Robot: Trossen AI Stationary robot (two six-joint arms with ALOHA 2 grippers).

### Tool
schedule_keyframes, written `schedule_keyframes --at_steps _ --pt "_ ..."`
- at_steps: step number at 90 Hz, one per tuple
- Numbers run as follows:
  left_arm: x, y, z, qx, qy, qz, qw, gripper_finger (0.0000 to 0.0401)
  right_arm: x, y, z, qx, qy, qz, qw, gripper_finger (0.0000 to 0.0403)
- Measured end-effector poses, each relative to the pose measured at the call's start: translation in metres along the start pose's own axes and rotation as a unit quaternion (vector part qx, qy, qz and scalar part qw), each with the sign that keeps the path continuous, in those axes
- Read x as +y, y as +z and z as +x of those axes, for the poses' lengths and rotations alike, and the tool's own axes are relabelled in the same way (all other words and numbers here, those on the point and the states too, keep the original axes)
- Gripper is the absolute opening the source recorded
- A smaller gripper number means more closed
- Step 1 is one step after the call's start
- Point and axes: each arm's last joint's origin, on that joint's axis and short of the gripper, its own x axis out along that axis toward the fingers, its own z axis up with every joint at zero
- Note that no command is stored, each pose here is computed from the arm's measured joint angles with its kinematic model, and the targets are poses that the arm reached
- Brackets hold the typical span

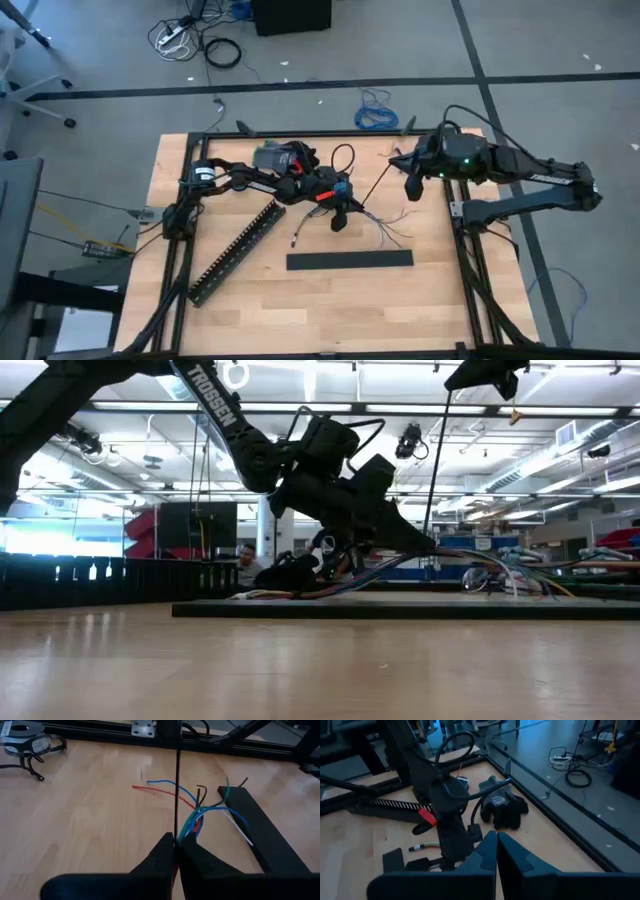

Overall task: Ziptie cables
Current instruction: Wrap the black zip tie on the cable wires

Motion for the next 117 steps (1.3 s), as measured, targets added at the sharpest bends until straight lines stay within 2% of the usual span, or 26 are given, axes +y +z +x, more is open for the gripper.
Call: schedule_keyframes --at_steps 26,43,56,68,80,89,102,117 --pt "0.000 0.000 0.000 0.001 0.000 0.000 1.000 0.0007 0.000 0.000 0.000 0.000 0.002 -0.003 1.000 0.0000" --pt "0.000 -0.004 0.001 0.012 0.000 -0.004 1.000 0.0007 0.004 0.001 0.005 0.011 0.046 0.026 0.999 0.0015" --pt "0.000 -0.004 0.001 0.009 -0.001 -0.005 1.000 0.0007 0.003 -0.001 0.015 0.024 0.024 0.002 0.999 0.0064" --pt "0.000 -0.004 0.001 0.007 0.000 -0.009 1.000 0.0007 0.001 -0.004 0.026 0.053 0.025 0.038 0.998 0.0133" --pt "0.000 -0.002 0.001 -0.001 0.000 -0.009 1.000 0.0007 0.000 -0.015 0.036 0.108 0.008 0.030 0.994 0.0204" --pt "0.000 -0.002 0.001 -0.001 0.000 -0.009 1.000 0.0007 0.002 -0.019 0.040 0.131 0.002 0.032 0.991 0.0243" --pt "-0.001 0.001 0.000 -0.003 0.002 -0.008 1.000 0.0007 0.006 -0.023 0.042 0.147 0.009 0.026 0.989 0.0274" --pt "-0.001 0.002 0.000 -0.011 0.004 -0.007 1.000 0.0008 0.008 -0.025 0.042 0.157 0.012 0.024 0.987 0.0281"
